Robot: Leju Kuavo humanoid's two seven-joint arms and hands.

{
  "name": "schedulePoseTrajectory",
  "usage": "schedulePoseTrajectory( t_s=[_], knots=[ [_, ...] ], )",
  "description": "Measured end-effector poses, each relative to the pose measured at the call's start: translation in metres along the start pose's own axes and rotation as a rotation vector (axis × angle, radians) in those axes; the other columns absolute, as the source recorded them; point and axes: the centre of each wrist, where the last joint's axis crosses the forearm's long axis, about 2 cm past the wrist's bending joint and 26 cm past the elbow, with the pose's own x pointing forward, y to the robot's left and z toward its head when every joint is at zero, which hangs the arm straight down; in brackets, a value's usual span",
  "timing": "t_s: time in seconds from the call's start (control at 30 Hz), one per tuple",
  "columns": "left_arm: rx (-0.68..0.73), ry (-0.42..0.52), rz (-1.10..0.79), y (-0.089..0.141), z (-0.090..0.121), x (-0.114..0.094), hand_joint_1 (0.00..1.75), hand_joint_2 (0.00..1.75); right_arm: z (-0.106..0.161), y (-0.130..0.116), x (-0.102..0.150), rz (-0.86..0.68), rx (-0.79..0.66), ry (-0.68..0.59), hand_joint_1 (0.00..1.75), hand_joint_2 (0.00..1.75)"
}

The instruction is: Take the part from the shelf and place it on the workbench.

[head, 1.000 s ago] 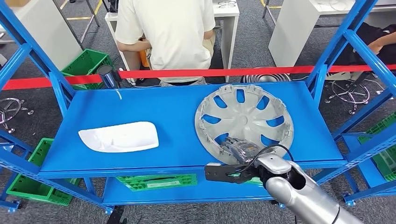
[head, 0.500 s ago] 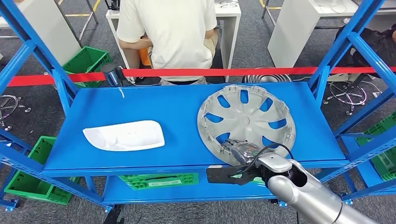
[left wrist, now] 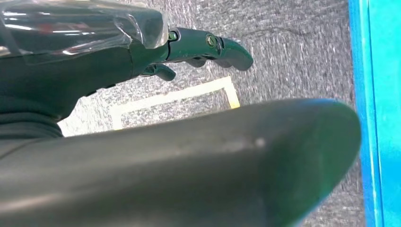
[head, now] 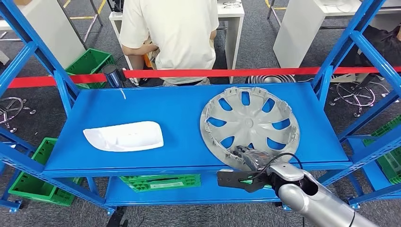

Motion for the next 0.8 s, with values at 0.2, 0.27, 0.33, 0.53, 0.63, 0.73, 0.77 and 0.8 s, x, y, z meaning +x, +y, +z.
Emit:
schedulePoseTrajectory(
  t_s=[0.2,0.27,0.33,0.53,0.63,0.73,0.77,0.8],
  knots=[
    [0.003,0.001,-0.001,0.0015,-0.0001,-0.0007,0.00,0.00,-0.0005,0.0010,-0.0006,-0.002,0.003,0.003,0.00,1.75],
    [0.004,0.000,-0.002,0.0022,-0.0002,-0.0003,0.00,0.00,-0.0005,0.0010,-0.0009,-0.002,0.003,0.005,0.00,1.75],
    [0.006,-0.001,-0.002,0.0033,-0.0004,0.0003,0.00,0.00,-0.0005,0.0009,-0.0014,-0.002,0.003,0.008,0.00,1.75],
    [0.005,-0.004,-0.002,0.0031,-0.0005,0.0014,0.00,0.00,0.0001,0.0021,-0.0040,-0.005,0.006,0.020,0.00,1.75],
    [0.004,-0.003,-0.002,0.0025,-0.0004,0.0012,0.00,0.00,0.0000,0.0043,-0.0052,-0.008,0.012,0.024,0.53,1.75],
    [0.001,-0.007,0.000,0.0022,-0.0004,0.0012,0.00,0.00,0.0001,0.0045,-0.0058,-0.016,0.012,0.023,1.41,1.75],
    [0.001,-0.010,0.001,0.0022,-0.0004,0.0013,0.00,0.00,0.0002,0.0039,-0.0060,-0.020,0.008,0.023,1.42,1.75],
    [0.000,-0.014,0.003,0.0022,-0.0005,0.0015,0.00,0.00,0.0003,0.0030,-0.0060,-0.023,0.002,0.023,1.44,1.75]
  ],
)
